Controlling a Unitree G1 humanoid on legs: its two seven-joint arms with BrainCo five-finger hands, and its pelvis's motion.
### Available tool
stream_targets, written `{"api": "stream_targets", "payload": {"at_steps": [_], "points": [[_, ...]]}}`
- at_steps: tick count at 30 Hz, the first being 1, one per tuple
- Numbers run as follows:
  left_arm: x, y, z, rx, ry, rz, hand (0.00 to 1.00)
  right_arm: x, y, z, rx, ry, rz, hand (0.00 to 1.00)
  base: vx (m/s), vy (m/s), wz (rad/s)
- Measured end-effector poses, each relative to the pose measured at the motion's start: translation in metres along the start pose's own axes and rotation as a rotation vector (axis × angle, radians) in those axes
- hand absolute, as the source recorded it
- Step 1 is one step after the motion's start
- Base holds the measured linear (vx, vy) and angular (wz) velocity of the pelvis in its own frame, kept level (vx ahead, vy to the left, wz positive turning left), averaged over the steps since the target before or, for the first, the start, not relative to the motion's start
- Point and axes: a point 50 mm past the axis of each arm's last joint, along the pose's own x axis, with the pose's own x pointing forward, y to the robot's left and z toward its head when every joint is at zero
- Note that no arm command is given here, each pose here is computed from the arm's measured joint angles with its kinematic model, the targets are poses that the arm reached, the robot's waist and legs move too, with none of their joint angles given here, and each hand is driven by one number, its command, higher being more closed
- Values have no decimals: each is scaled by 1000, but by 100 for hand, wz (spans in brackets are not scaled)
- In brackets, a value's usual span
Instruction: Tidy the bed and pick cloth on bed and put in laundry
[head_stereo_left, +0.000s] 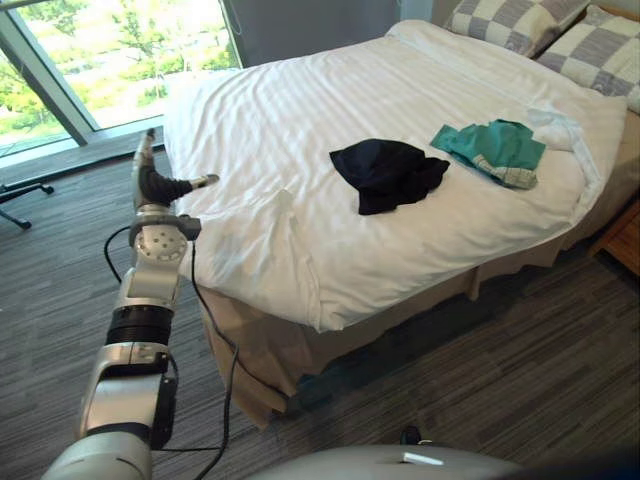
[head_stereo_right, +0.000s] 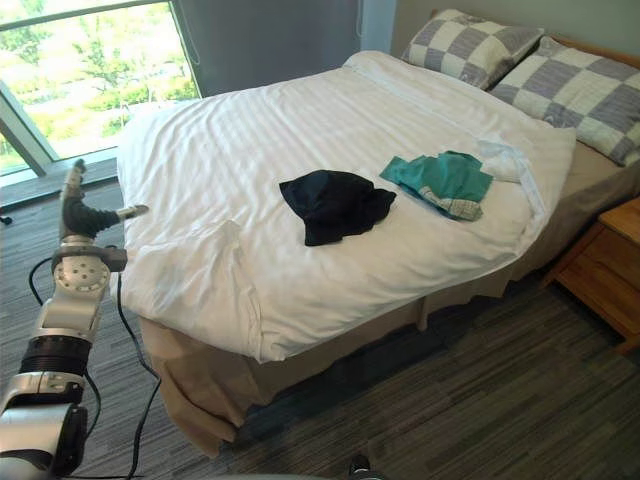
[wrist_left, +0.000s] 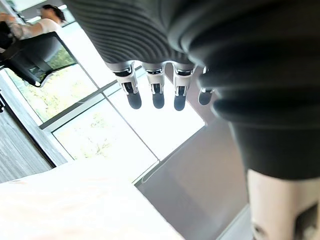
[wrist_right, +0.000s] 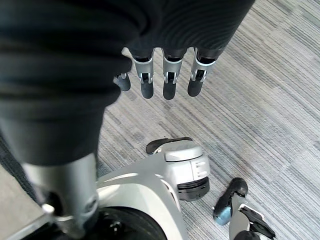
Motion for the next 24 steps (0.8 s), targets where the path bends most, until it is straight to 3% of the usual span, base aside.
{"api": "stream_targets", "payload": {"at_steps": [4, 11, 16, 24], "points": [[15, -2, 1, 84, 88, -21, 0, 3, 5, 12, 3, -34, 26, 0, -57, -19, -16], [36, 5, 23, 69, 136, 67, 0, 12, 28, 68, 47, -198, 100, 0, -23, 15, -6], [56, 27, 75, -3, 40, 209, 0, 8, 36, 95, 50, -327, 153, 0, -19, 52, 8], [63, 46, 136, -27, -77, 263, 0, 0, 47, 128, 52, -452, 230, 0, -57, 55, 5]]}}
